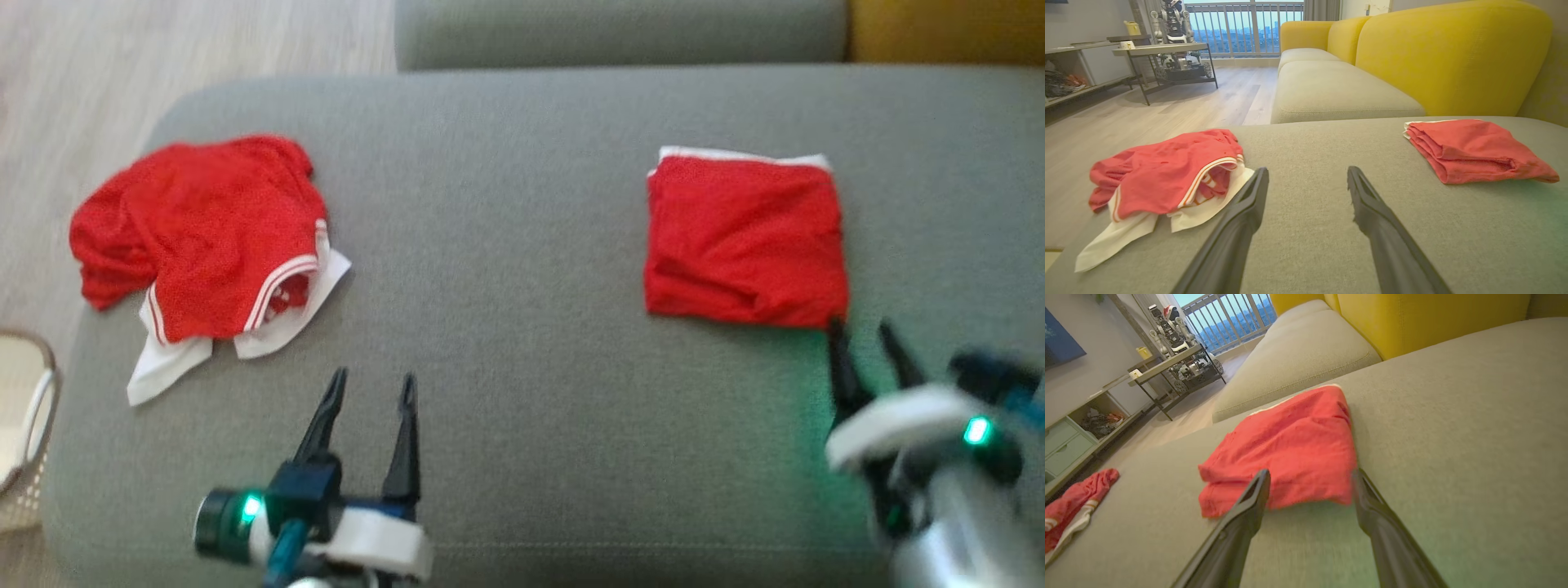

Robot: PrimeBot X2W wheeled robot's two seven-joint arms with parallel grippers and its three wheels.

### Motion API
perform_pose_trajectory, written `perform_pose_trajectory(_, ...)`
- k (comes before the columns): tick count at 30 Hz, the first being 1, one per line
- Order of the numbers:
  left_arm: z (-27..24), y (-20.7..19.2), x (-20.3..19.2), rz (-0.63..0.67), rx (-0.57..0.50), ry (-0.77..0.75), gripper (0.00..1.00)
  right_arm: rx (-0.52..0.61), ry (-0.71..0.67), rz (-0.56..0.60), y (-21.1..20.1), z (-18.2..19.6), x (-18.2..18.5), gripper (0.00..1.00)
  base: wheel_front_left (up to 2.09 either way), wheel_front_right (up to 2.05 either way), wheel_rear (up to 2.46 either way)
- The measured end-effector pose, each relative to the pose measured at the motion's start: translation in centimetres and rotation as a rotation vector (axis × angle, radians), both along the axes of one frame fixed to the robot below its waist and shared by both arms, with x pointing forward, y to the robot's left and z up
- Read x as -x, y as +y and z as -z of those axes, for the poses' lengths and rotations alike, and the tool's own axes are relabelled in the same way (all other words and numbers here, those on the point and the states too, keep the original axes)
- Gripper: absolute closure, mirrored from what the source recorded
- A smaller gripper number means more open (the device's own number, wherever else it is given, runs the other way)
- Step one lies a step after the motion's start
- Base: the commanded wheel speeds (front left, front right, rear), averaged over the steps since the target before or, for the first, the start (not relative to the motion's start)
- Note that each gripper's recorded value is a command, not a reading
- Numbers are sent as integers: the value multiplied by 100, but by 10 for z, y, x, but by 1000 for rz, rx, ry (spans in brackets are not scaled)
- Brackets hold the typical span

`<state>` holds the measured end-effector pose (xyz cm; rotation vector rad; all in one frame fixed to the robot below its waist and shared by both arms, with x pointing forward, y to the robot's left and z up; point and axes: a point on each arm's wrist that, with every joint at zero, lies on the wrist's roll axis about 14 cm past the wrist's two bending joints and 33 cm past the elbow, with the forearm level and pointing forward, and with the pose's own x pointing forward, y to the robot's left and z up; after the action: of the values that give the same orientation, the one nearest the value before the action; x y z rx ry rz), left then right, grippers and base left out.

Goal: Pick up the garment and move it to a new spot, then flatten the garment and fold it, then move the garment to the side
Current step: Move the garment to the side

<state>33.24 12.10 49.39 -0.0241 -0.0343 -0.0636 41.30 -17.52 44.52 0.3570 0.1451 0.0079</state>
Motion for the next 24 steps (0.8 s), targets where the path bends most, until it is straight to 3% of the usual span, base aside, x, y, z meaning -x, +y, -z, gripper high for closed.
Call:
perform_pose_trajectory(6, -6, -8, -25, 26, 2, -19, 0, -42, 93, 10, -25, -2, -65, 0, 0, 0, 0)
perform_pose_trajectory(15, 9, -10, -54, 28, 6, 19, 0, -96, 370, -60, -15, 54, -109, 0, 0, 0, 0)
perform_pose_trajectory(16, 10, -10, -57, 29, 4, 20, 0, -99, 388, -70, -12, 59, -111, 15, 0, 0, 0)
perform_pose_trajectory(18, 12, -9, -62, 28, 1, 23, 0, -114, 396, -78, -7, 63, -116, 79, 0, 0, 0)
perform_pose_trajectory(19, 13, -9, -63, 28, 0, 25, 0, -121, 398, -82, -5, 64, -118, 100, 0, 0, 0)
perform_pose_trajectory(24, 15, -11, -67, 31, 2, 26, 0, -63, 401, -114, -6, 64, -117, 100, 0, 0, 0)
